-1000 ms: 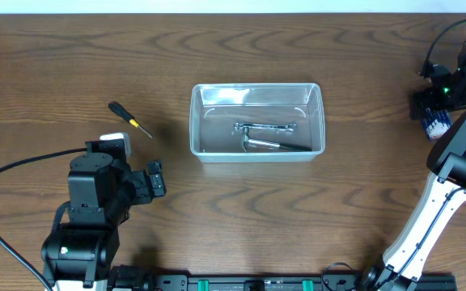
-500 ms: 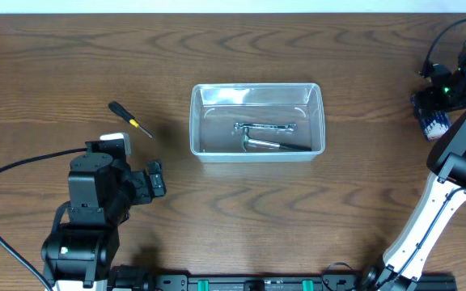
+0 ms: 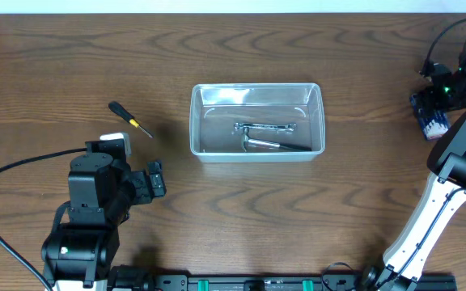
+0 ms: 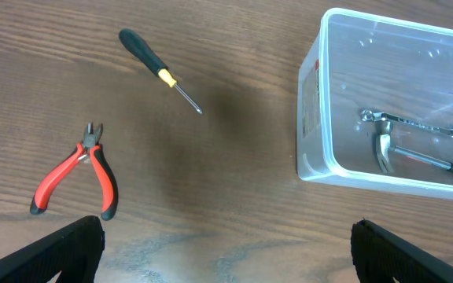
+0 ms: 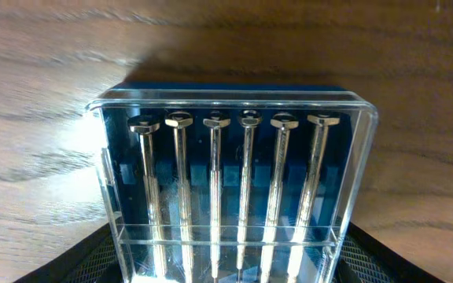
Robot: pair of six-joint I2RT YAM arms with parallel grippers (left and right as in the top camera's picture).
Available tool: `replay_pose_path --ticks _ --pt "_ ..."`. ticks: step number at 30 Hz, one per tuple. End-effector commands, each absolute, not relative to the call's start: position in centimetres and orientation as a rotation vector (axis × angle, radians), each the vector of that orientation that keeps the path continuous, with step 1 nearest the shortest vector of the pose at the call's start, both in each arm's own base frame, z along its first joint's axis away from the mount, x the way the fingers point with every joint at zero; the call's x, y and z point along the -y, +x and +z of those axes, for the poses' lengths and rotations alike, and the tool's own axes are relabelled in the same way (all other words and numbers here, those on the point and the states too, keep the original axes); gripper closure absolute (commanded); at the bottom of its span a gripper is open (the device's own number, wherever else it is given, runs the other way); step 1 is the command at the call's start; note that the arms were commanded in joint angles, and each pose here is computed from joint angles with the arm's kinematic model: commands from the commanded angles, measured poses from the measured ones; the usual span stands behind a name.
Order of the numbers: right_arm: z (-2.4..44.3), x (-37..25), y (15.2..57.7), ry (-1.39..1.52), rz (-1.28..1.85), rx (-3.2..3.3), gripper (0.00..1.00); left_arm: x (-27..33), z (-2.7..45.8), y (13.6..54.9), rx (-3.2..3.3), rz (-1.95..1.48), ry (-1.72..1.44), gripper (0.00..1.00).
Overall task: Pack container
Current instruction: 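Move the right gripper to the blue screwdriver set and grasp it, then carry the screwdriver set into the container and release it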
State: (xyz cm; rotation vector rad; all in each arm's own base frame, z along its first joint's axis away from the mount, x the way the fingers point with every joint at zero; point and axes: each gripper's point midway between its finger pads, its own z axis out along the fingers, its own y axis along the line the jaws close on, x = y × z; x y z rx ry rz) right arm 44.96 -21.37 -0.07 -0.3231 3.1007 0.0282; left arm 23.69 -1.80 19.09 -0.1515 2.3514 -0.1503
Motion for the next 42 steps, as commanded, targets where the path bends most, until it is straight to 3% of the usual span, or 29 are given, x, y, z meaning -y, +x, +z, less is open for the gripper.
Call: replay_pose_path --ticks 1,5,7,14,17,20,24,28,35,42 --pt "-0.2 18.0 46.6 -0.287 0.266 -3.006 0.69 1.6 19.9 23.9 -2.332 -0.148 -0.163 0.02" --pt "2.2 15.4 48.5 -0.289 0.287 -2.960 0.73 1.6 19.9 23.9 -2.332 -0.148 -0.163 0.02" --pt "4.4 13.5 49.8 -0.356 0.262 -2.918 0.81 1.6 19.9 23.9 -2.332 -0.148 -0.163 0.02" --pt "17.8 1.3 54.4 -0.701 0.122 -2.577 0.84 1.6 19.9 23.8 -2.332 -0.148 -0.163 0.02" --pt "22.8 -6.6 53.5 -0.916 0.112 -2.413 0.87 1.6 19.9 23.9 -2.332 -0.148 -0.163 0.02" --pt "24.9 -14.4 50.8 -1.202 0.099 -2.265 0.90 1.6 19.9 23.8 -2.332 -0.148 -0.163 0.02" --pt "23.4 -22.4 47.0 -1.542 0.021 -2.152 0.99 1.6 19.9 23.8 -2.332 -0.148 -0.163 0.02" --pt "18.8 -26.6 44.1 -1.760 0.056 -2.146 0.97 1.6 19.9 23.9 -2.332 -0.148 -0.163 0.01" --pt "11.1 -26.8 41.0 -1.914 0.129 -2.288 0.93 1.6 19.9 23.8 -2.332 -0.147 -0.163 0.02" --pt "7.2 -26.2 40.4 -1.940 0.144 -2.332 0.92 1.6 19.9 23.8 -2.332 -0.148 -0.163 0.02"
